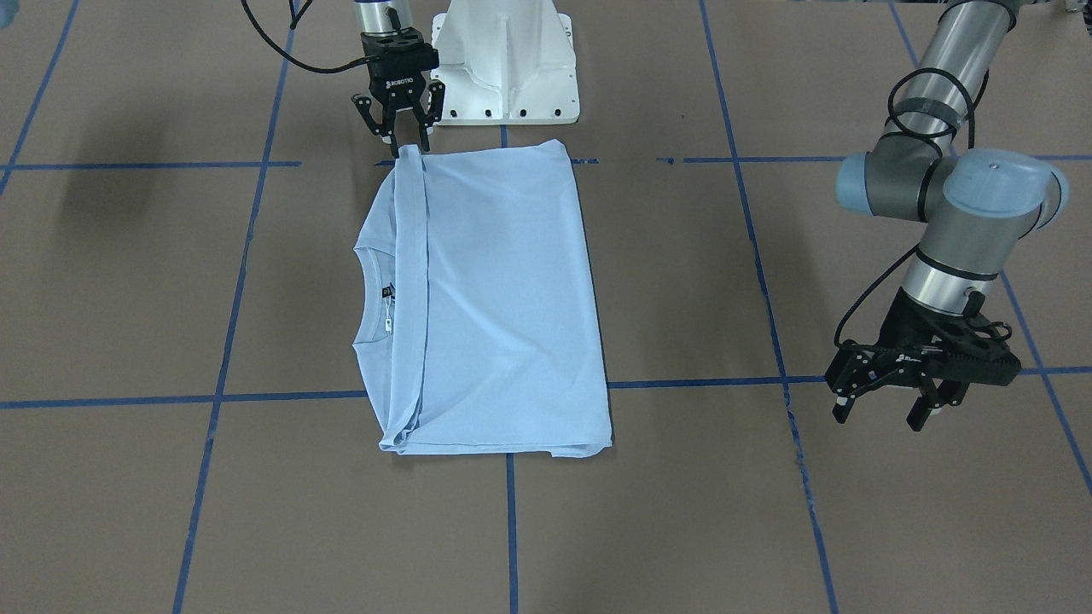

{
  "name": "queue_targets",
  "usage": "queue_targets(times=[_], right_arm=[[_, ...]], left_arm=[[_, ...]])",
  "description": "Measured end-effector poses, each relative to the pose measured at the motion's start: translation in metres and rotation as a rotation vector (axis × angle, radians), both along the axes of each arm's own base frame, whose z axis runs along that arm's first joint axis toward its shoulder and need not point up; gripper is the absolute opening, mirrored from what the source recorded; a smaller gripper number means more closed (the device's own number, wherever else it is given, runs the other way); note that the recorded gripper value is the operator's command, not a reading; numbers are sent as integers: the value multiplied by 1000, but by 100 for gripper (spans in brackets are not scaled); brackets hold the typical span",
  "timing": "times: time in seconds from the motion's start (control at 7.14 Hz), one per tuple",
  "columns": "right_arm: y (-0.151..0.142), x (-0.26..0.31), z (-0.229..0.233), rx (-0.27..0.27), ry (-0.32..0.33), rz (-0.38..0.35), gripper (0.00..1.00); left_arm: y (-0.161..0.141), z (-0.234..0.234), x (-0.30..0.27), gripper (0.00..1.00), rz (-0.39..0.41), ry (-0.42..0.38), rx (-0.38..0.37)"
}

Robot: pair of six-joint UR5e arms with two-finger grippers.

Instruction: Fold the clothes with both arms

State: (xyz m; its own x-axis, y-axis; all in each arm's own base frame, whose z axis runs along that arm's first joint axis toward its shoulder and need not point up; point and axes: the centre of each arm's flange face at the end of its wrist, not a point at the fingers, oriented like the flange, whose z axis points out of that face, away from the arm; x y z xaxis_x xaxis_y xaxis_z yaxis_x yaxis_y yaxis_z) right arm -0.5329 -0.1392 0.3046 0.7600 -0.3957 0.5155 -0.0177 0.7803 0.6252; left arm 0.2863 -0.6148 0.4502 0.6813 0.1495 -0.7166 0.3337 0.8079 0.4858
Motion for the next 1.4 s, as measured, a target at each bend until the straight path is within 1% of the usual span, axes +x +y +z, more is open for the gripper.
queue_targets(times=[0.14, 0.28, 0.98, 1.4], right_arm=[[1, -2, 2, 20, 18, -18, 37], [2, -3, 3, 29, 27, -27, 37], [7, -5, 2, 33, 30, -44, 35], [9, -6, 2, 50, 43, -66, 36]], left_arm=[[0, 0, 0, 100, 0, -1, 0], [0, 1, 0, 100, 1, -1, 0], [0, 1, 0, 100, 0, -2, -1], [0, 2, 0, 100, 0, -3, -2]])
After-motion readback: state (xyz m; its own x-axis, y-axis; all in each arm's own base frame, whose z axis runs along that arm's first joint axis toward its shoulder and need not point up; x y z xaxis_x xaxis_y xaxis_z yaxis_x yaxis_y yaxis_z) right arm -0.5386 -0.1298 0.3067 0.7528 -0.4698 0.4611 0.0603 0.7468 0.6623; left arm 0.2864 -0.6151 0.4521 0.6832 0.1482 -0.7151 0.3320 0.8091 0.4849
